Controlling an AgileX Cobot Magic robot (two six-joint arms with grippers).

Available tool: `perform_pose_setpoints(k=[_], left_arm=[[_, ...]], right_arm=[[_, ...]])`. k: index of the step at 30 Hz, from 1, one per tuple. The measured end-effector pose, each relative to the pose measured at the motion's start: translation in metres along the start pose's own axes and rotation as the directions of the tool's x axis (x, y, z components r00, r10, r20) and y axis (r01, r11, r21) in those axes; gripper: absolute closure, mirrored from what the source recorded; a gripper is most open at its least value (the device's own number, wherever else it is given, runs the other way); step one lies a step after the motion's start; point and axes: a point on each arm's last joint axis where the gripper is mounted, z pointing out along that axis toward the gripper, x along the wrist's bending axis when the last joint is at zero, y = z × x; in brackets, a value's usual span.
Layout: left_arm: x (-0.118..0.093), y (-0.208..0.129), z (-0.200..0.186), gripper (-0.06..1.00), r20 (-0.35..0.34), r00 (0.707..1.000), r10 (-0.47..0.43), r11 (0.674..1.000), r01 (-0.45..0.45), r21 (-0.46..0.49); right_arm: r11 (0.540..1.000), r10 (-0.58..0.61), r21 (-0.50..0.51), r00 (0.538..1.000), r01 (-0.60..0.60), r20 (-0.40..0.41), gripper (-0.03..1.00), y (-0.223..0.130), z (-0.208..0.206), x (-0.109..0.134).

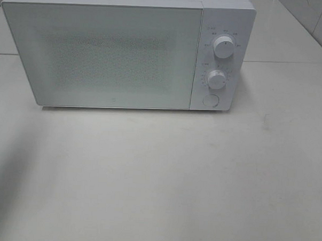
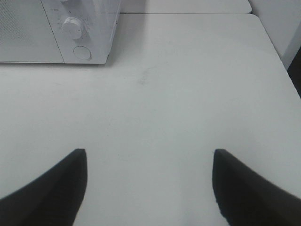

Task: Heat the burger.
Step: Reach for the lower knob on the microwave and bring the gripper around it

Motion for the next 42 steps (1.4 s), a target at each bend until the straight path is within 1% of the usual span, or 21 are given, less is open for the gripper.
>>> perform_pose_setpoints(k=[2,3,4,11,13,16,17,19,21,24,26,27,29,30,31,32,33,35,37,38,42], left_arm=[[0.01,-0.021,0.002,-0.05,-0.024,0.999,-0.033,0.999,0.033,0.013],[0.01,-0.021,0.002,-0.05,-0.024,0.999,-0.033,0.999,0.033,0.013],[0.014,-0.037,0.006,-0.05,-0.037,0.998,-0.047,0.999,0.048,0.023],[0.015,-0.08,0.01,-0.05,-0.04,0.998,-0.052,0.999,0.052,0.011],[0.015,-0.105,0.01,-0.05,-0.045,0.998,-0.048,0.999,0.047,-0.02],[0.016,-0.112,0.01,-0.05,-0.047,0.998,-0.046,0.998,0.044,-0.037],[0.016,-0.124,0.008,-0.05,-0.054,0.998,-0.042,0.997,0.038,-0.073],[0.016,-0.13,0.007,-0.05,-0.055,0.998,-0.04,0.995,0.035,-0.091],[0.016,-0.15,0.004,-0.05,-0.057,0.998,-0.036,0.986,0.026,-0.167],[0.015,-0.154,0.0,-0.05,-0.056,0.998,-0.036,0.98,0.024,-0.2],[0.014,-0.166,-0.009,-0.05,-0.055,0.998,-0.032,0.956,0.015,-0.291],[0.014,-0.166,-0.009,-0.05,-0.055,0.998,-0.032,0.956,0.015,-0.291],[0.013,-0.18,-0.019,-0.05,-0.053,0.998,-0.028,0.919,0.005,-0.393],[0.013,-0.18,-0.019,-0.05,-0.053,0.998,-0.028,0.919,0.005,-0.393],[0.013,-0.184,-0.021,-0.05,-0.053,0.998,-0.027,0.907,0.002,-0.421],[0.013,-0.189,-0.022,-0.05,-0.052,0.998,-0.025,0.883,-0.002,-0.47],[0.013,-0.189,-0.022,-0.05,-0.052,0.998,-0.025,0.883,-0.002,-0.47],[0.013,-0.196,-0.021,-0.05,-0.05,0.998,-0.023,0.844,-0.008,-0.536],[0.013,-0.198,-0.022,-0.05,-0.05,0.999,-0.022,0.834,-0.009,-0.551],[0.012,-0.203,-0.024,-0.05,-0.049,0.999,-0.021,0.811,-0.012,-0.585],[0.012,-0.208,-0.026,-0.05,-0.048,0.999,-0.019,0.788,-0.015,-0.615]], right_arm=[[1.0,0.0,0.0,1.0,0.0,0.0,0.24,0.0,0.0,0.0],[1.0,0.0,0.0,1.0,0.0,0.0,0.24,0.0,0.0,0.0],[1.0,0.0,0.0,1.0,0.0,0.0,0.24,0.0,0.0,0.0],[1.0,0.0,0.0,1.0,0.0,0.0,0.24,0.0,0.0,0.0],[1.0,0.0,0.0,1.0,0.0,0.0,0.24,0.0,0.0,0.0],[1.0,0.0,0.0,1.0,0.0,0.0,0.24,0.0,0.0,0.0],[1.0,0.0,0.0,1.0,0.0,0.0,0.24,0.0,0.0,0.0],[1.0,0.0,0.0,1.0,0.0,0.0,0.24,0.0,0.0,0.0],[1.0,0.0,0.0,1.0,0.0,0.0,0.24,0.0,0.0,0.0],[1.0,0.0,0.0,1.0,0.0,0.0,0.24,0.0,0.0,0.0],[1.0,0.0,0.0,1.0,0.0,0.0,0.24,0.0,0.0,0.0],[1.0,0.0,0.0,1.0,0.0,0.0,0.24,0.0,0.0,0.0],[1.0,0.0,0.0,1.0,0.0,0.0,0.24,0.0,0.0,0.0],[1.0,0.0,0.0,1.0,0.0,0.0,0.24,0.0,0.0,0.0],[1.0,0.0,0.0,1.0,0.0,0.0,0.24,0.0,0.0,0.0],[1.0,0.0,0.0,1.0,0.0,0.0,0.24,0.0,0.0,0.0],[1.0,0.0,0.0,1.0,0.0,0.0,0.24,0.0,0.0,0.0],[1.0,0.0,0.0,1.0,0.0,0.0,0.24,0.0,0.0,0.0],[1.0,0.0,0.0,1.0,0.0,0.0,0.24,0.0,0.0,0.0],[1.0,0.0,0.0,1.0,0.0,0.0,0.24,0.0,0.0,0.0],[1.0,0.0,0.0,1.0,0.0,0.0,0.24,0.0,0.0,0.0]])
